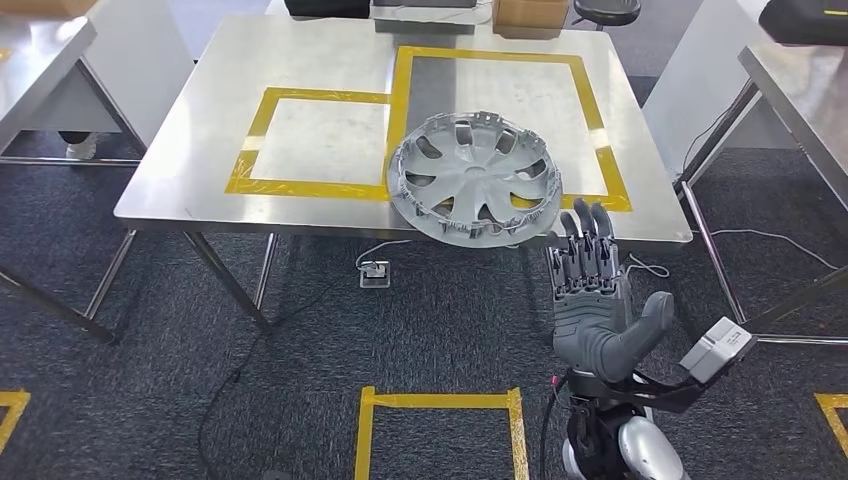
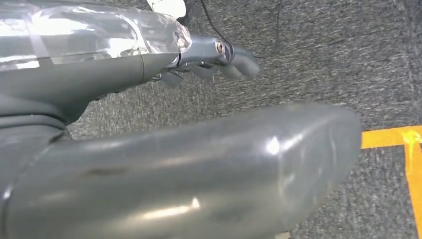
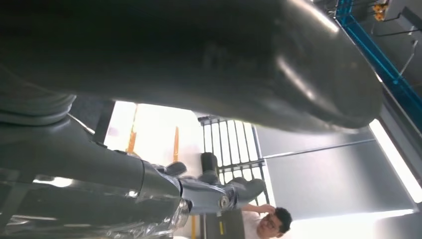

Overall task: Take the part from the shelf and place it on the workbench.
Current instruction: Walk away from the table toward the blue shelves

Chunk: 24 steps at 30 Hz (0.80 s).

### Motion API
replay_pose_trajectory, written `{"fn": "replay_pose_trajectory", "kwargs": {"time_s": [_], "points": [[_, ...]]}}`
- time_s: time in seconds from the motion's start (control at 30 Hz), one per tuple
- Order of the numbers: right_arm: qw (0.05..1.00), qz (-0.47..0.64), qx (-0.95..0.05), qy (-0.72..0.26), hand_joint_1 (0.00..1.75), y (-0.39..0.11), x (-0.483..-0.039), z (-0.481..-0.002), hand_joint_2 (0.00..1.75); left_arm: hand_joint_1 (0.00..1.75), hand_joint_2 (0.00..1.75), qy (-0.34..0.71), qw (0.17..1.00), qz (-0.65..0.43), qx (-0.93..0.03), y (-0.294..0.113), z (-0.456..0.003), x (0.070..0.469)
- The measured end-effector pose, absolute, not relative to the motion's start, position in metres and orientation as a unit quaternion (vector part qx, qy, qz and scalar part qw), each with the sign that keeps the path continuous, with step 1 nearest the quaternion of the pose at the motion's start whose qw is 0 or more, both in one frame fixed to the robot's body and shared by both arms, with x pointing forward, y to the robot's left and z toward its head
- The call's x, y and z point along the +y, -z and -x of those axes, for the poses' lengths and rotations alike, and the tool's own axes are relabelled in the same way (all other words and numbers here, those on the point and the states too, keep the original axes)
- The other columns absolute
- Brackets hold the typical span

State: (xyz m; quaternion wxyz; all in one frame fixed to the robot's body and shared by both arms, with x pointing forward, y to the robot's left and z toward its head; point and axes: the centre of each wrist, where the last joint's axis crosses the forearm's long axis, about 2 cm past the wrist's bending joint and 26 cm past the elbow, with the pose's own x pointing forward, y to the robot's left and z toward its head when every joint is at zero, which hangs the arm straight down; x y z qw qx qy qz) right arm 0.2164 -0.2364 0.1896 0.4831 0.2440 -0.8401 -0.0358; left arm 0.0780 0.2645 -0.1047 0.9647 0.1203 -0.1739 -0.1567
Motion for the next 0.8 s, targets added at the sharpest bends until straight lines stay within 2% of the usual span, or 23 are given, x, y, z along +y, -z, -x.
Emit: {"fn": "replay_pose_trajectory", "kwargs": {"time_s": [0.8], "points": [[0.478,-0.236,-0.844,0.054,0.00,-0.183,-0.235,-0.199,0.00,0.00,0.00,0.154,0.965,-0.133,-0.167,0.106,-0.076,0.275]]}}
